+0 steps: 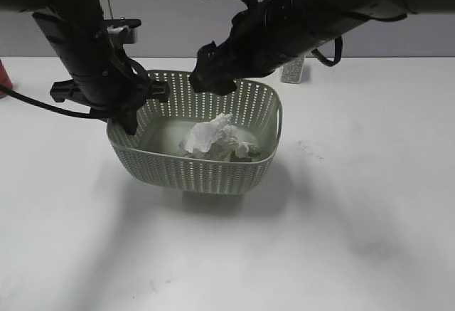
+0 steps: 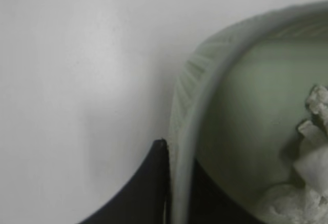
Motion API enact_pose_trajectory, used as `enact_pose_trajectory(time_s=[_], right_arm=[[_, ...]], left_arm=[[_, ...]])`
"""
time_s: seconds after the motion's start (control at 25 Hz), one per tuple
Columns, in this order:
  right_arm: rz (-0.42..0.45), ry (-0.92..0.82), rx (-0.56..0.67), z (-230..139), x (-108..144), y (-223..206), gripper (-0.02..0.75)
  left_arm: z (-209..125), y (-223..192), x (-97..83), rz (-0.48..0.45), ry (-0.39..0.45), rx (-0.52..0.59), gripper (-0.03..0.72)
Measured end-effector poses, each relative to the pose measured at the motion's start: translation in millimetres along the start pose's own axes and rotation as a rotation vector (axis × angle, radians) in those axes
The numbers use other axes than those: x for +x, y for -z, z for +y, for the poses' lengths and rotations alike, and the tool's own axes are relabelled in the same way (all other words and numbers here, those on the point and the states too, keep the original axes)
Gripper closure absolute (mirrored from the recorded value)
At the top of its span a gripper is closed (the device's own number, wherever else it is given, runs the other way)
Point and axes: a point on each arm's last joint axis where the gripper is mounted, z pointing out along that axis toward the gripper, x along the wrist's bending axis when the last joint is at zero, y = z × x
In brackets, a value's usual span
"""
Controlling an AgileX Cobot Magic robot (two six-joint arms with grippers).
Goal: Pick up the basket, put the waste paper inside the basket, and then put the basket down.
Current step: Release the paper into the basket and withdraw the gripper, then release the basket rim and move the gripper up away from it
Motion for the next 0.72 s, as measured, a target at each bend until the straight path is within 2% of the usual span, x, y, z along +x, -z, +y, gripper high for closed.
enact_pose_trajectory(time_s=[0.12, 0.2, 0.36, 0.52, 0.64, 0.72], right_arm=[[-0.007, -0.036, 0.01, 10.8, -8.0, 7.6, 0.133], [-0.019, -0.085, 0.049, 15.5, -24.8, 16.0, 0.136], [-0.09, -0.212, 0.13, 14.4, -88.8, 46.8, 0.149], [-0.17, -0.371, 0.192, -3.9, -150.8, 96.3, 0.15], [-0.214, -0.462, 0.256, -22.9, -179.5, 134.8, 0.153], [-0.244, -0.501, 0.288, -32.7, -189.8, 159.7, 0.153]], left_arm=[[0.0, 0.0, -0.1, -0.002, 0.001, 0.0, 0.685], [-0.1, 0.0, -0.3, -0.003, 0.007, 0.001, 0.685], [-0.2, 0.0, -0.5, -0.005, 0.014, 0.002, 0.686], [2.5, 0.0, -1.3, -0.015, 0.028, -0.028, 0.686], [6.7, -3.5, -2.3, -0.027, 0.042, -0.065, 0.686], [8.2, -13.3, -1.9, -0.026, 0.06, -0.063, 0.686]])
